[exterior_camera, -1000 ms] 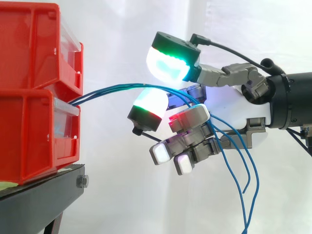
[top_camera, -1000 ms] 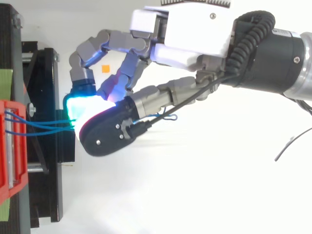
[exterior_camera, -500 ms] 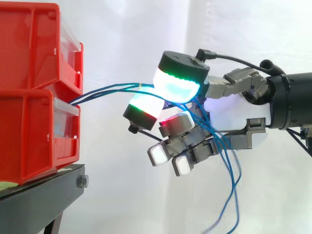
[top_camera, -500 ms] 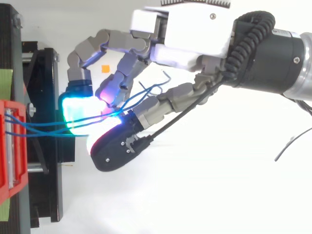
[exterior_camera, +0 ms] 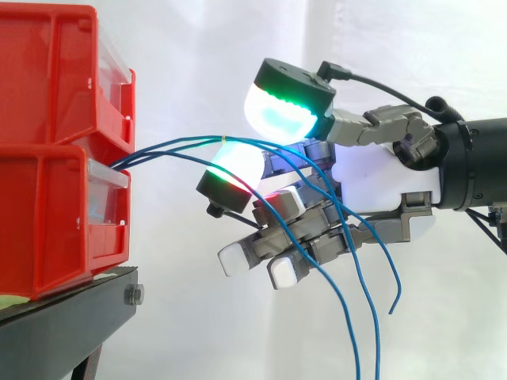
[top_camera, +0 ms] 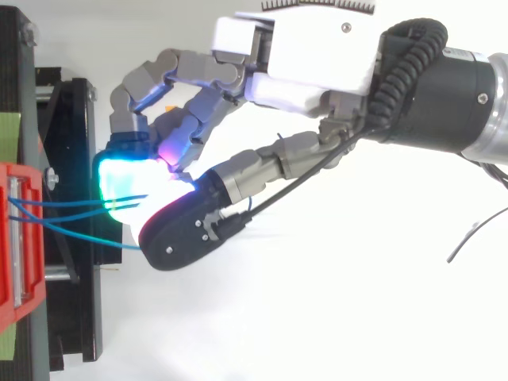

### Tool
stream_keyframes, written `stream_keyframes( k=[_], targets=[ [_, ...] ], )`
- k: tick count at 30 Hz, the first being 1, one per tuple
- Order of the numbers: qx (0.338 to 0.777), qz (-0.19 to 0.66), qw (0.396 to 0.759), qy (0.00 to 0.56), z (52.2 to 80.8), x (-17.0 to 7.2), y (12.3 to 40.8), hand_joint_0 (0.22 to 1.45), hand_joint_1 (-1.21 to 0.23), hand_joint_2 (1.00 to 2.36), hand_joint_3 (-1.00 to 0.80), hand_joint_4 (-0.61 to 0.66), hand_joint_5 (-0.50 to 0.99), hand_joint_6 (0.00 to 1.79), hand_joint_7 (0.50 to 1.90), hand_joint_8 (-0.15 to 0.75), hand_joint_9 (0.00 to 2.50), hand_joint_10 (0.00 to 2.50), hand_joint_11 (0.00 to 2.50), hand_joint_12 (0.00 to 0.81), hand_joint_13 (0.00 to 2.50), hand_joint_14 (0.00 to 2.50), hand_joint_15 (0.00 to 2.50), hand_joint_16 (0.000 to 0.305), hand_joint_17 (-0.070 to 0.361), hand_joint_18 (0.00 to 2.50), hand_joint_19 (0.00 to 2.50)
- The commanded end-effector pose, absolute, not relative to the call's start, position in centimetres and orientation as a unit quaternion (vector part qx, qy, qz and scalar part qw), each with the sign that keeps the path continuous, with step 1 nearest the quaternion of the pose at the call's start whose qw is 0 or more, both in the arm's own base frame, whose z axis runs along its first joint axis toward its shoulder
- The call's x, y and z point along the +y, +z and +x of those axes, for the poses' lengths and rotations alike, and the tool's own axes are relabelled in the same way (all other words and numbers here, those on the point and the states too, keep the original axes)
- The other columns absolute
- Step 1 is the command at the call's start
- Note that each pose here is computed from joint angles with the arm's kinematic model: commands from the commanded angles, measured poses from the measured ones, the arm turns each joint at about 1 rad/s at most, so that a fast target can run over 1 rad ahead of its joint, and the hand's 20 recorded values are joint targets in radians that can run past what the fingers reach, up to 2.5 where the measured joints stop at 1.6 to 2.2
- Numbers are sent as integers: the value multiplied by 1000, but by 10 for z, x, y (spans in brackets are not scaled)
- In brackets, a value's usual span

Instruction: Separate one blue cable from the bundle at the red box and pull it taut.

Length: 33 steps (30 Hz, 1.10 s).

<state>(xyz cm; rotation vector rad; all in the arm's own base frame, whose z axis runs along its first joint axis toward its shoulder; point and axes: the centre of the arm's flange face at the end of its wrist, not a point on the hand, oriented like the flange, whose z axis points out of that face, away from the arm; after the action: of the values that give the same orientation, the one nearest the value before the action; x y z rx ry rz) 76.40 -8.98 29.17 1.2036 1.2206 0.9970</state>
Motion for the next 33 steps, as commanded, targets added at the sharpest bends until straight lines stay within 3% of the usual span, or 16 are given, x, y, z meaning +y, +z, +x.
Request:
stream_keyframes(
  k=[1,5,9,12,17,29,33],
  targets=[
    [515,508,548,421,764,-90,292,578,-615,1000,-500,81,-180,804,1007,307,1084,22,1252,387,632,16,483,46,105,743,692],
    [515,508,548,421,764,-90,291,635,-622,1000,-500,61,-175,807,1030,305,1110,23,1278,378,667,19,511,46,103,767,711],
    [515,508,548,420,764,-90,292,634,-678,1011,-367,45,-181,832,1038,309,1111,23,1275,380,683,19,517,46,103,771,719],
    [514,509,548,420,764,-91,292,631,-766,1016,-253,39,-184,843,1074,313,1107,22,1267,384,683,19,520,46,104,774,720],
    [513,509,549,421,764,-92,293,662,-871,1018,-217,-2,-190,857,1130,306,1080,24,1264,384,674,18,519,47,106,773,708],
    [514,510,548,419,764,-93,291,725,-928,1012,-339,51,-201,882,1041,303,1063,22,1265,382,674,18,511,47,105,767,698],
    [514,509,548,420,764,-92,292,656,-775,1000,-500,61,-183,873,1057,308,1119,22,1283,381,697,20,524,46,104,776,717]
  ],
)
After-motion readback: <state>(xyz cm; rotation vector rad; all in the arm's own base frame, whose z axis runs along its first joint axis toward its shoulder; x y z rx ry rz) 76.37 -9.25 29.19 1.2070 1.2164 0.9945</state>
